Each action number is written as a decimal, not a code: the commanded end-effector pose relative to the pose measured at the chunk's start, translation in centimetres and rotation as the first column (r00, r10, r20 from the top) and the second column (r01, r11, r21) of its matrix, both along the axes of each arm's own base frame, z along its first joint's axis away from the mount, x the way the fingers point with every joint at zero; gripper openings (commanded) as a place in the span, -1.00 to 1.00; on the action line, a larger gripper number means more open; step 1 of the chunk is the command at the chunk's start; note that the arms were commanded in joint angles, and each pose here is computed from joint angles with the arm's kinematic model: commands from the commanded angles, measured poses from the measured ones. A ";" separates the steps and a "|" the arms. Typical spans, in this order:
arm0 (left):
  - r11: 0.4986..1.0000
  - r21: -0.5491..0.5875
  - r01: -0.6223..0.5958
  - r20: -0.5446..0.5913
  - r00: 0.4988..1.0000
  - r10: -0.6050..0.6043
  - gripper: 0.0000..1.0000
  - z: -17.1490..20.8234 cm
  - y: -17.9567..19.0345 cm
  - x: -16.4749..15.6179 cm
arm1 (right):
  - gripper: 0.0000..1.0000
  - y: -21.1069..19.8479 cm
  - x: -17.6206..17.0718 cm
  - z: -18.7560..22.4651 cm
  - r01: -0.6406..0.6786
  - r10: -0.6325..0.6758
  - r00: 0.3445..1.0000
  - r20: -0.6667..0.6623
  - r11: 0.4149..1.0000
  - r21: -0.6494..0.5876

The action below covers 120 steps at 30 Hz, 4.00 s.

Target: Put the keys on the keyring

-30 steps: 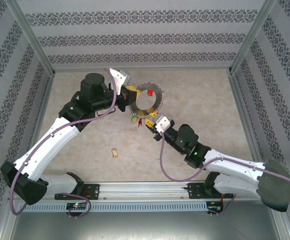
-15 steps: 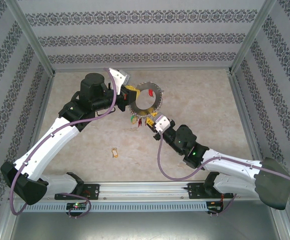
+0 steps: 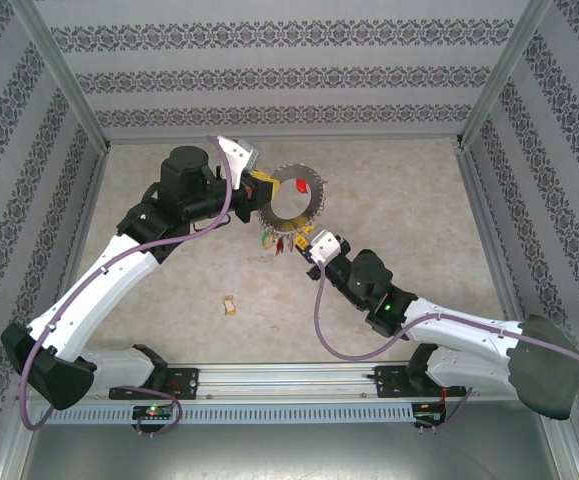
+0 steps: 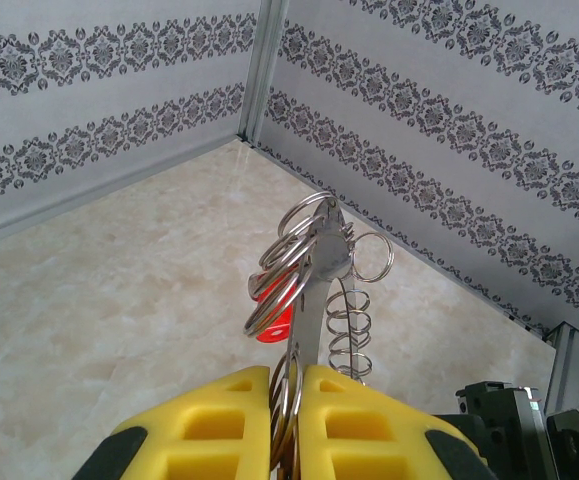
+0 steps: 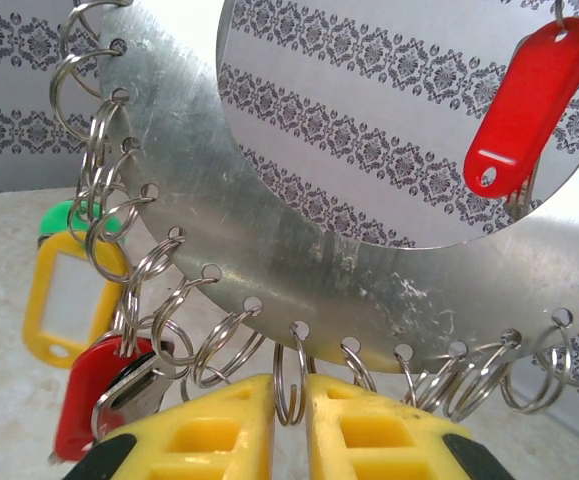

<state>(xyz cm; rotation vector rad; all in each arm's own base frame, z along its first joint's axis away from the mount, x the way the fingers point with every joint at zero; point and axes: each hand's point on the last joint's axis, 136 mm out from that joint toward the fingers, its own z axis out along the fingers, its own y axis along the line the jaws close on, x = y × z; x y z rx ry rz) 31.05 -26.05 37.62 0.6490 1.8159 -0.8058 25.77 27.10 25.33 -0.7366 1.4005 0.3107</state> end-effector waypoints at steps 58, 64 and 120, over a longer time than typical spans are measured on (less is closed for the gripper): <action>0.896 -0.284 -0.342 -0.446 0.874 0.192 -0.33 -10.8 0.5 2.3 | -1.00 -2.8 -0.4 -4.8 -0.135 0.096 0.932 -0.349 0.987 -0.090; 0.896 -0.225 -0.384 -0.494 0.837 0.235 0.08 -14.4 1.2 2.0 | -1.00 -3.5 -0.2 -6.0 -0.179 0.080 0.881 -0.466 0.969 -0.172; 0.902 0.149 0.404 0.220 0.876 -0.429 -0.12 -13.1 -1.1 -7.3 | -1.00 -0.3 -2.7 -5.3 -0.681 0.545 0.598 -0.587 0.732 -0.014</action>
